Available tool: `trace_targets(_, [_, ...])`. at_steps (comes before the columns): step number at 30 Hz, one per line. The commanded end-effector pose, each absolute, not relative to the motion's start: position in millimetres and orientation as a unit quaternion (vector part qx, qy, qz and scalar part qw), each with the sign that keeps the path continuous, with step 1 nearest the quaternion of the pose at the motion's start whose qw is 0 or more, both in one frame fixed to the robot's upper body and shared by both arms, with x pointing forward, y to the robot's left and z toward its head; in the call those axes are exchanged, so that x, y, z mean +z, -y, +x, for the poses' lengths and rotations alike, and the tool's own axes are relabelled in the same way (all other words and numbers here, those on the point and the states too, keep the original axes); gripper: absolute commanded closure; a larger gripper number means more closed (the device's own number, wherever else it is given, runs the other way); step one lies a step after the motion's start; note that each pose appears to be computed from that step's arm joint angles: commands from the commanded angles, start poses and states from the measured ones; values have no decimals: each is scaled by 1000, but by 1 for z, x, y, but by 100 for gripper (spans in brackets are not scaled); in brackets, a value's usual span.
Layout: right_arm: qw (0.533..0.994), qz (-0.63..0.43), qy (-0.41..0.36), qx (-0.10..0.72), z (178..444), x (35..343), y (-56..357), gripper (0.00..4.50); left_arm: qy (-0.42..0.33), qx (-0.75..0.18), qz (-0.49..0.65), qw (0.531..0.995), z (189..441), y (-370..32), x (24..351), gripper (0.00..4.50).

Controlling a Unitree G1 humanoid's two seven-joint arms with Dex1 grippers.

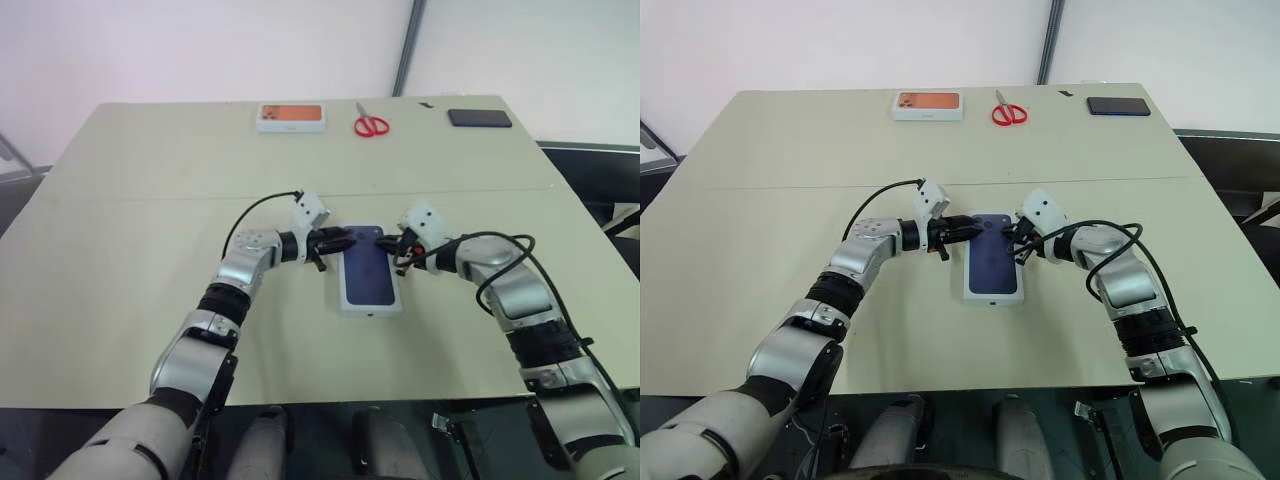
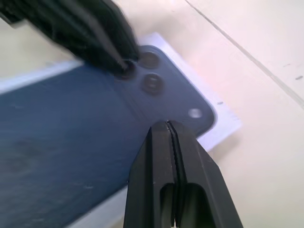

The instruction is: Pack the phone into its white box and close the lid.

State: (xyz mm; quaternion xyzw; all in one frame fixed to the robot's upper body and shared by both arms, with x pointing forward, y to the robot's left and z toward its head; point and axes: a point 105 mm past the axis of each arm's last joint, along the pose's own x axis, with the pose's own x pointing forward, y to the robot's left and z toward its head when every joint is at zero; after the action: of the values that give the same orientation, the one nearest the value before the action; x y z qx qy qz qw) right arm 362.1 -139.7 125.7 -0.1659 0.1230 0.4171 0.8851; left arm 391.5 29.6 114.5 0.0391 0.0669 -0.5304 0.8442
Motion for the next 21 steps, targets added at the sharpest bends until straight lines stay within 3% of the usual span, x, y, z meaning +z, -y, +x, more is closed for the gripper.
trace_targets(1, [884,-144,-66,440,353,158,135,262,-20,-527,17,849,390,-51,143,137])
trace_targets(4, [886,-128,-46,443,346,170,140,110,-3,-527,24,849,382,-72,153,0])
trace_targets(6, [885,-129,-50,444,341,167,148,8,2,-514,27,857,376,-93,157,0])
trace_targets(15, [899,-157,-22,408,323,175,182,3,-12,-422,64,904,343,-179,153,0])
trace_targets(21, [889,-150,-81,426,298,151,199,3,-48,-391,58,917,311,-213,137,0])
